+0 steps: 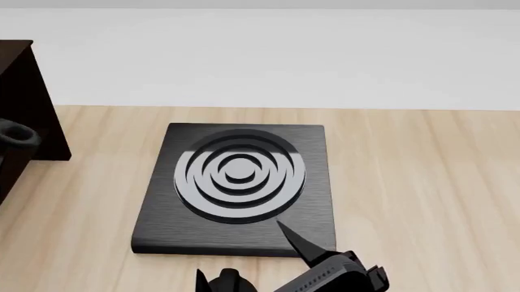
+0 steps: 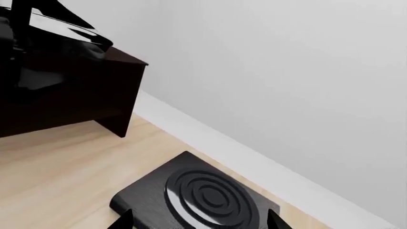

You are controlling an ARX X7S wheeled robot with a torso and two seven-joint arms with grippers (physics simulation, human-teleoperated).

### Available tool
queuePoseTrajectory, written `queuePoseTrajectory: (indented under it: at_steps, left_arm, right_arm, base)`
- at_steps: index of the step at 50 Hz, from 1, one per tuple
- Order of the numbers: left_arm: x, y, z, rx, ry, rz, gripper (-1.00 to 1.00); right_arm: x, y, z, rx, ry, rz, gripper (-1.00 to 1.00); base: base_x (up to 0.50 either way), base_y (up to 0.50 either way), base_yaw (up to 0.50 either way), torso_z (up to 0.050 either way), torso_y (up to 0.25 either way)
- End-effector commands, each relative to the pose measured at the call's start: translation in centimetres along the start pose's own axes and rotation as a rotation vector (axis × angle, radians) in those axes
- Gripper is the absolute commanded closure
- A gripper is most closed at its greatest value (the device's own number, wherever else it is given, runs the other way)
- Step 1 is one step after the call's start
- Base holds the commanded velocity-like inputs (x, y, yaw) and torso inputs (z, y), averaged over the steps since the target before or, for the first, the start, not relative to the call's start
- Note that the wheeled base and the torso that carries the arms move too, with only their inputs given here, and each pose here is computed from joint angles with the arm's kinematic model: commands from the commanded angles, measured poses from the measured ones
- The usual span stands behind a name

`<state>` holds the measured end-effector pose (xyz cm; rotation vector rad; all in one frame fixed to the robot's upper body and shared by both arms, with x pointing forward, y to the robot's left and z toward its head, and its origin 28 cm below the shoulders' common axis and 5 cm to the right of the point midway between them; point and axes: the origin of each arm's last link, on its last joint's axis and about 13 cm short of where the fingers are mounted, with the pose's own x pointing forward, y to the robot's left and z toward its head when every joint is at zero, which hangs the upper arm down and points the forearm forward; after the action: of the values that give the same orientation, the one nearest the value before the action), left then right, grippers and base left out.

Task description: Put the frying pan on the cabinet shelf.

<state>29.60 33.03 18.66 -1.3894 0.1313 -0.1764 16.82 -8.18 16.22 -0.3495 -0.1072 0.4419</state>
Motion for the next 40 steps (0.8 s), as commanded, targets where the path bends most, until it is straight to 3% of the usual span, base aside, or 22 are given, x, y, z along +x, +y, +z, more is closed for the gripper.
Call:
queuePoseTrajectory:
  at_steps: [1,16,40]
  left_arm:
    - [-1.4,-0.5,-1.4,0.079,-0.005,-0.006,-1.0]
    - [-3.8,-2.6,-2.3,0.112,0.001,-0.055,-1.0]
    - [-7.7,-4.1,-3.7,0.198,-0.003,-0.059,-1.0]
  right_arm:
    - [0.1,-0.1,0.2,-0.005,-0.01,-0.002,-1.0]
    - [-0.2,-0.1,0.2,-0.007,-0.006,-0.008,-1.0]
    - [-0.5,-0.3,0.1,-0.006,-0.01,-0.029,-1.0]
  base:
    - [0.0,0.0,-0.02,0.0,0.0]
    - [0.0,0.0,-0.01,0.0,0.0]
    - [0.0,0.0,-0.01,0.0,0.0]
